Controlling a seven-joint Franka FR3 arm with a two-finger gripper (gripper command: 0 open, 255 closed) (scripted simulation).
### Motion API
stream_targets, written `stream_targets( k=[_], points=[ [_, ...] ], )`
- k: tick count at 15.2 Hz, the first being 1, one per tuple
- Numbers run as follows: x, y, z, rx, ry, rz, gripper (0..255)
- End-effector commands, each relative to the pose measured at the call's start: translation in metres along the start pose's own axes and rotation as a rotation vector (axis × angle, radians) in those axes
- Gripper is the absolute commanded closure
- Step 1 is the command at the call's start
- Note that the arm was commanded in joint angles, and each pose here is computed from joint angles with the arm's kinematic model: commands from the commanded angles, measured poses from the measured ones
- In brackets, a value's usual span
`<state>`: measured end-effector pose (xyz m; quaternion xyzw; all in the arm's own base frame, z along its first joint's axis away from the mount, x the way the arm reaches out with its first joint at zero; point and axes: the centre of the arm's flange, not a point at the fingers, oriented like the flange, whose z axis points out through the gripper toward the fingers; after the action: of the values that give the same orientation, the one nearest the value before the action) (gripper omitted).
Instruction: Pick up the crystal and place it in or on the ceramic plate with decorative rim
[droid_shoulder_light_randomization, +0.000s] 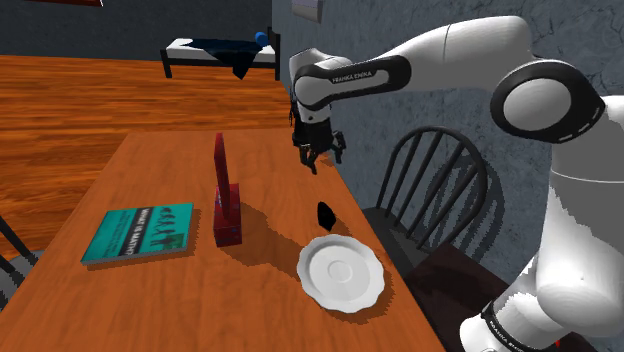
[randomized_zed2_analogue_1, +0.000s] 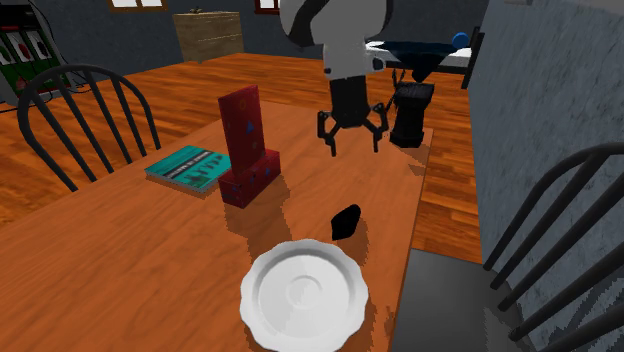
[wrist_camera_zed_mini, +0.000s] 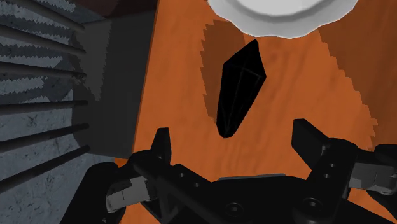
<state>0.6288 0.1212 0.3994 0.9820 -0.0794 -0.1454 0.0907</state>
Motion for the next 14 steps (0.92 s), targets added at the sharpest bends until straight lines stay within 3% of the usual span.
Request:
stream_targets(
  k=[1, 8, 14],
  points=[
    [0.026, -0.015, 0.010, -0.014, -0.023, 0.010, 0],
    [0.110, -0.058, 0.047, -0.057, -0.100, 0.040, 0],
    [0.107, -0.056, 0.079, -0.057, -0.100, 0.040, 0]
  ],
)
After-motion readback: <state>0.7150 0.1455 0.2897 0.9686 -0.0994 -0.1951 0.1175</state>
